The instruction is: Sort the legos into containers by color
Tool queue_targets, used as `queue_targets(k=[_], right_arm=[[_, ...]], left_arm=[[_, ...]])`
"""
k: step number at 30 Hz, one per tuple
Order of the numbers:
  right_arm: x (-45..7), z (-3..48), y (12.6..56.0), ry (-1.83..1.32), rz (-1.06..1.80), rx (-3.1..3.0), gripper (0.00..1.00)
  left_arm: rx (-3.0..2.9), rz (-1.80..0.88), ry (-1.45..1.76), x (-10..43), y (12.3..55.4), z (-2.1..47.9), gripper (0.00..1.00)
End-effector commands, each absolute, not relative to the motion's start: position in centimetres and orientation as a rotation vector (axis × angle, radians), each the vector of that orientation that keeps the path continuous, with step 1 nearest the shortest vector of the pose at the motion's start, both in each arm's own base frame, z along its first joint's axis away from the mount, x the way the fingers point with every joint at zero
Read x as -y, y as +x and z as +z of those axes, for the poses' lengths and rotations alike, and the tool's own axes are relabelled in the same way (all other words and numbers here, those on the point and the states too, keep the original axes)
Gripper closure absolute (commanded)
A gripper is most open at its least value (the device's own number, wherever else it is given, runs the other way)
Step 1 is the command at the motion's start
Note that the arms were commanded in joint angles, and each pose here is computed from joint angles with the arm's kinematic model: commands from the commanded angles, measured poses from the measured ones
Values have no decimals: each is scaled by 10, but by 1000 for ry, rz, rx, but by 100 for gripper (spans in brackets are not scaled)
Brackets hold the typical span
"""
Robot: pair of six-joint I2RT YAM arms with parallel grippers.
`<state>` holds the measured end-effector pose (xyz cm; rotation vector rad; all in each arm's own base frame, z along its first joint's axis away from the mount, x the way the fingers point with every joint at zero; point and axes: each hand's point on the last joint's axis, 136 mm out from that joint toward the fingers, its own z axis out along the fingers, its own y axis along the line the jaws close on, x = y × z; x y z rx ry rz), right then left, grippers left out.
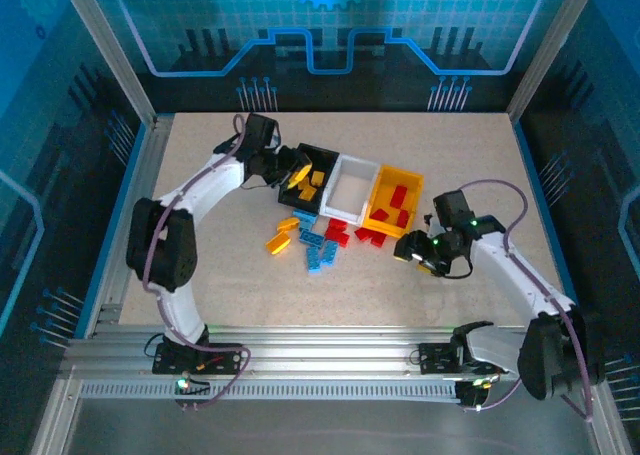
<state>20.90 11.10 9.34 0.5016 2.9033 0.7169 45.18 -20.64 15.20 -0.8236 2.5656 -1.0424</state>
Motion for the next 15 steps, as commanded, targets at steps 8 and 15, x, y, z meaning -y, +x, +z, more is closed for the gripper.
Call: queue_targets(k=[8, 15], right_arm=[[-107, 75, 158, 702, 795, -2924, 34], [-107, 63, 143, 762, 813, -2938, 34]], left_arm=[[-2658, -996, -776, 214, 487, 123, 56], [-2707, -947, -776, 210, 491, 102, 52]])
